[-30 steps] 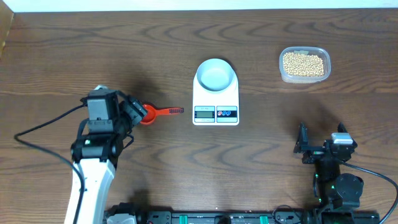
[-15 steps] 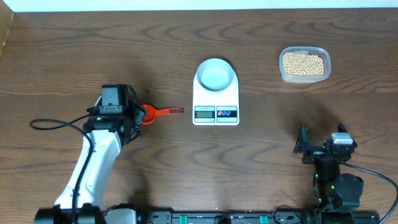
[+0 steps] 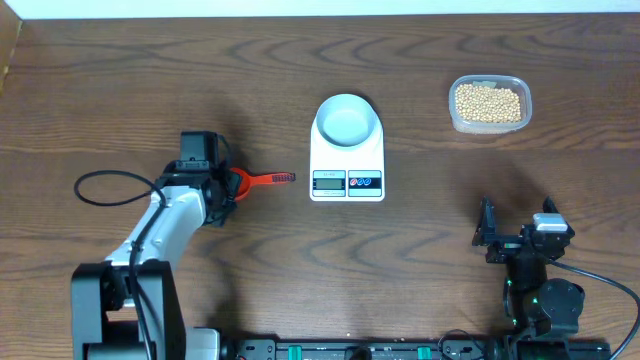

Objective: Scoop item into bowl and weigh 50g on scale
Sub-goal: 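Move the left gripper down over the red scoop's cup, then close the left gripper on the red scoop's cup rim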

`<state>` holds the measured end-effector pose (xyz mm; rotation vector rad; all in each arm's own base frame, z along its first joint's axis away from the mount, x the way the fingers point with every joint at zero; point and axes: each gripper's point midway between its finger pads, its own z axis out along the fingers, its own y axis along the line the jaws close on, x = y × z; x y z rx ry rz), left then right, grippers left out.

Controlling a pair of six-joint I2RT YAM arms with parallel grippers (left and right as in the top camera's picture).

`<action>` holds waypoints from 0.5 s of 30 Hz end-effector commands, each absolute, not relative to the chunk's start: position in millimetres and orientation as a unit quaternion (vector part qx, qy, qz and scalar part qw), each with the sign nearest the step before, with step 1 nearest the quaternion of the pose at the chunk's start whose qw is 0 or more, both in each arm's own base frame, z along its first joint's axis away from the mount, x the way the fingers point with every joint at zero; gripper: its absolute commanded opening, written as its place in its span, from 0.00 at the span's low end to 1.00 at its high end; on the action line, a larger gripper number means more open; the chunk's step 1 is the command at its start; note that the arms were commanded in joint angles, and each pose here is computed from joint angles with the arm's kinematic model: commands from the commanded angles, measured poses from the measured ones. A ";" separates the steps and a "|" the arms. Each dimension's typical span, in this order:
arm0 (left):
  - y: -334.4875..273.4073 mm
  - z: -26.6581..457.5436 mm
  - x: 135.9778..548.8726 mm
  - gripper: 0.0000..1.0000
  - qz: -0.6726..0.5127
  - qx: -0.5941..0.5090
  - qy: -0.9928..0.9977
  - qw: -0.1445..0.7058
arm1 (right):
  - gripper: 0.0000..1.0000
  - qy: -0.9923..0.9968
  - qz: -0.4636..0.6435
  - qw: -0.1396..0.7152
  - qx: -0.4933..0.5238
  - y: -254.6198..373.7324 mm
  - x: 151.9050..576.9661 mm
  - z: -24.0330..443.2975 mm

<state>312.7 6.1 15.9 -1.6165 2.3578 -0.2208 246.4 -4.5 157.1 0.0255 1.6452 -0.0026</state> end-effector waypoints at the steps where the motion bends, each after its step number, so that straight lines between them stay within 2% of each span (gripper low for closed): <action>1: 3.2 15.2 317.3 0.59 -0.083 -0.583 0.797 0.131 | 0.99 0.733 -0.008 0.680 0.011 -6.5 246.1 156.4; 12: 4.3 11.6 315.4 0.47 -0.084 -0.626 0.765 0.124 | 0.99 0.733 -0.008 0.680 0.011 -6.5 246.1 156.4; 15: 4.5 8.1 314.0 0.47 -0.082 -0.644 0.752 0.118 | 0.99 0.733 -0.008 0.680 0.011 -6.5 246.1 156.4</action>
